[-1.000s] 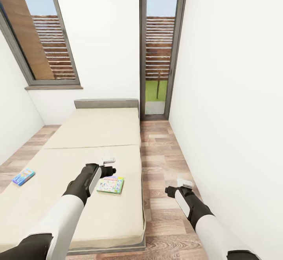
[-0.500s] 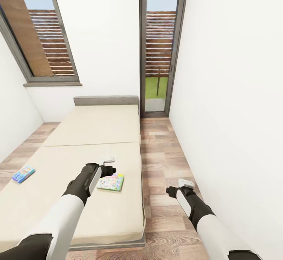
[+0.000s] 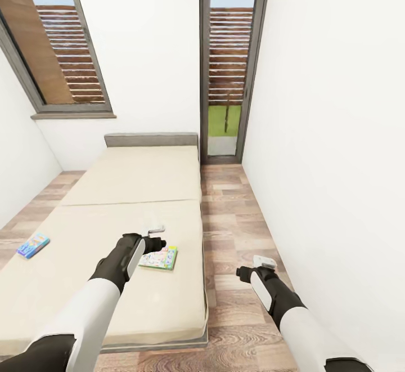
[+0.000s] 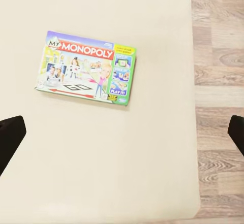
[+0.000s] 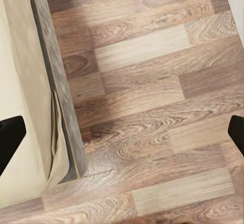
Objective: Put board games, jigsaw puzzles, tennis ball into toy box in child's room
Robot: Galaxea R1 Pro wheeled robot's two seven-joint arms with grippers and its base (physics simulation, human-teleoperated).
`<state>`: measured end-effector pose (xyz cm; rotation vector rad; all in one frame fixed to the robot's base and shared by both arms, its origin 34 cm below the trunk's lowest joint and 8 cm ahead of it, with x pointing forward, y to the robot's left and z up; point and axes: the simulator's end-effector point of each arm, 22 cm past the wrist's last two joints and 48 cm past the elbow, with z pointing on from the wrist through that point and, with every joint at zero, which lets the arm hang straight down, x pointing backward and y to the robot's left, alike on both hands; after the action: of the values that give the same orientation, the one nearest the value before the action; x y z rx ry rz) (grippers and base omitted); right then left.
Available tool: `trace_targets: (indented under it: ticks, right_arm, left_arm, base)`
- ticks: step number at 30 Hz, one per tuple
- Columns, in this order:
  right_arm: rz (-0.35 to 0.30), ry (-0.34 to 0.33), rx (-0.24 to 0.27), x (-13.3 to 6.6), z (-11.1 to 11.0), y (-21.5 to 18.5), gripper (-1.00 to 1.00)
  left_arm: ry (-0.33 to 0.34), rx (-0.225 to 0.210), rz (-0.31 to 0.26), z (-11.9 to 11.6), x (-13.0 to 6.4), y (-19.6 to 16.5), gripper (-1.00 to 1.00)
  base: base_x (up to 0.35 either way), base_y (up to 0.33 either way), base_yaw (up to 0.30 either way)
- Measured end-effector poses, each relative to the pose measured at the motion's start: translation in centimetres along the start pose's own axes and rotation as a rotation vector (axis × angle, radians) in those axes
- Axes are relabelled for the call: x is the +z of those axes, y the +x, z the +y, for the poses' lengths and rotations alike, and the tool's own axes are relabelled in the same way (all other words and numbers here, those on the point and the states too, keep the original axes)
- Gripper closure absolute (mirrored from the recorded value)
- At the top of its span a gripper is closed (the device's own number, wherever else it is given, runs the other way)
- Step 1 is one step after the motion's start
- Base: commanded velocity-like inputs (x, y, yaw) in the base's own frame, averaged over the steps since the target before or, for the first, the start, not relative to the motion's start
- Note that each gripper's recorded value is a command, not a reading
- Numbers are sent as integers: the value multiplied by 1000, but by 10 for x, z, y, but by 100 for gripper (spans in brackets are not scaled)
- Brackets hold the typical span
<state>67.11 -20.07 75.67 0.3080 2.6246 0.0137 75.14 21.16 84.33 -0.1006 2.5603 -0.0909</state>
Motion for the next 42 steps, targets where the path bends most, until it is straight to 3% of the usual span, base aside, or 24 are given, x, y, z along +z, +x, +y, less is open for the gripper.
trace_targets:
  ticks: [21, 42]
  right_arm:
    - [15, 9, -9, 9, 0, 10, -100]
    - [14, 10, -9, 9, 0, 10, -100]
  left_arm:
    - [-4, -1, 28, 2, 12, 13, -100]
    - [-3, 1, -1, 1, 7, 0, -100]
  base:
    - [0, 0, 0]
    - [32, 0, 0]
